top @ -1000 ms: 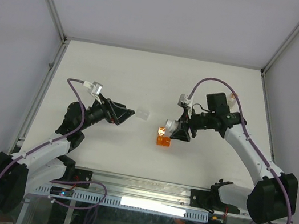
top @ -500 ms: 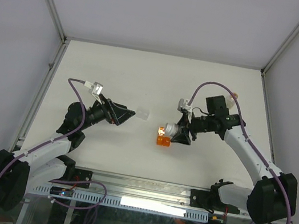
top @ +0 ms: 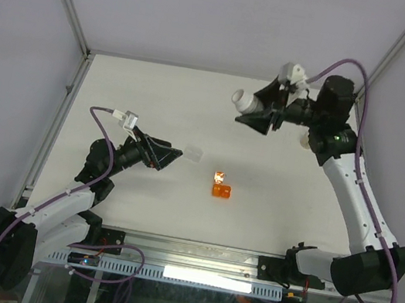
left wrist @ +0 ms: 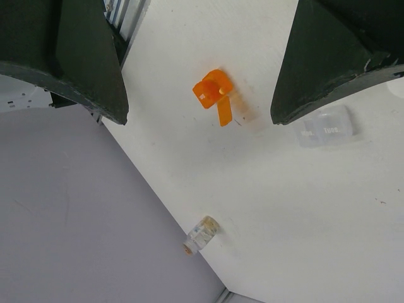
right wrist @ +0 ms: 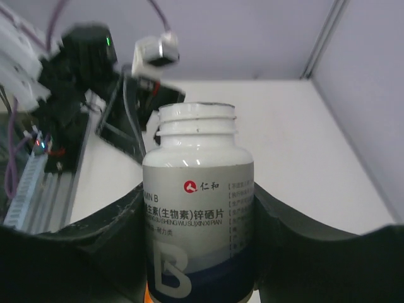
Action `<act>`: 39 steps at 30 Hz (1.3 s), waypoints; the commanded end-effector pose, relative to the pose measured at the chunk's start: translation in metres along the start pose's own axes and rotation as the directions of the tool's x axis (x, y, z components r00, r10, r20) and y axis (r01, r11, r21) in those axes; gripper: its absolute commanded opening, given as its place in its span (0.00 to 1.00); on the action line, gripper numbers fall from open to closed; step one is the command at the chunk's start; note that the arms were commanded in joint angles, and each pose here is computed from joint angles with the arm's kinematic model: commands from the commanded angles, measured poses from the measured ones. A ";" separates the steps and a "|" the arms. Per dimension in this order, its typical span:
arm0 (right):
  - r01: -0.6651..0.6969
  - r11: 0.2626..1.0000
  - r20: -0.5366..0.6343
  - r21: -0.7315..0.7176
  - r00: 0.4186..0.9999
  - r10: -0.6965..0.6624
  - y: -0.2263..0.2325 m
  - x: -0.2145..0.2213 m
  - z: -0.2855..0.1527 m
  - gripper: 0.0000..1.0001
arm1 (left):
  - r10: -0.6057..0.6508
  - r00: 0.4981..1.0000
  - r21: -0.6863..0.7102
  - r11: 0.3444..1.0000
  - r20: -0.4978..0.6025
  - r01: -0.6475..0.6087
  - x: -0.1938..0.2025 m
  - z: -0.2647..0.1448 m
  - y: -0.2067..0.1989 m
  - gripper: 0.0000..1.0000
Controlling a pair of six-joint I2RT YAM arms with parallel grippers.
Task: Sort the pills into containers
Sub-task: Pour the pill into the pill container.
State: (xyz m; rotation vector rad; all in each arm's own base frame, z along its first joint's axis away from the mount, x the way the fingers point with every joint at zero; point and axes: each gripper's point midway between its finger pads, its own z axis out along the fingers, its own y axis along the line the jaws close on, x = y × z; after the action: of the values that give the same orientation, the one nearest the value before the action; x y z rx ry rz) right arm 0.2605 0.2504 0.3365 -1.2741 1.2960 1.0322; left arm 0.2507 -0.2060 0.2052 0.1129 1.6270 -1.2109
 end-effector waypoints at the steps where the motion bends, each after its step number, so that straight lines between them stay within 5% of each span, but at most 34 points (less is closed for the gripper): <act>1: -0.026 0.995 0.255 -0.100 0.966 0.051 0.018 -0.140 -0.020 0.00 | 0.055 0.997 0.037 0.998 0.055 -0.057 -0.020 0.003 -0.012 0.99; 6: 0.116 0.988 0.514 -0.105 0.856 -0.046 0.057 -0.206 -0.076 0.00 | 0.060 0.996 0.038 0.997 0.061 -0.063 -0.024 0.004 -0.014 0.99; 11: 0.057 0.997 0.470 -0.054 0.882 -0.025 0.042 -0.173 -0.071 0.00 | 0.079 0.995 0.028 0.996 0.059 -0.081 -0.028 0.004 -0.015 0.99; 17: -0.080 0.997 0.160 -0.006 0.984 0.080 0.011 -0.056 -0.050 0.00 | 0.119 0.991 -0.029 0.993 0.067 -0.117 -0.028 -0.001 -0.006 0.99; 18: -0.150 0.987 0.031 0.050 0.988 0.148 0.014 -0.011 -0.041 0.00 | 0.125 0.990 -0.039 0.992 0.067 -0.123 -0.028 -0.002 -0.004 0.99; 19: -0.050 0.995 -0.085 0.088 0.995 0.058 0.013 0.016 -0.034 0.00 | 0.130 0.989 -0.047 0.991 0.068 -0.127 -0.027 -0.003 -0.002 0.99; 26: -0.066 0.998 -0.348 0.024 0.935 0.070 0.043 0.119 -0.031 0.00 | 0.143 0.988 -0.075 0.987 0.060 -0.138 -0.025 -0.003 0.005 0.99; 39: -0.099 0.995 -0.633 -0.015 0.772 0.067 0.056 0.216 -0.016 0.00 | 0.165 0.984 -0.081 0.984 0.062 -0.160 -0.024 -0.007 0.006 0.99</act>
State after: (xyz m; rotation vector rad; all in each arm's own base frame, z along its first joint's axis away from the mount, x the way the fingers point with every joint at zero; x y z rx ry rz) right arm 0.2069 0.2139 0.1333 -1.6331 1.8488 0.8171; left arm 0.2571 -0.1919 0.2012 0.1280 1.6478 -1.0551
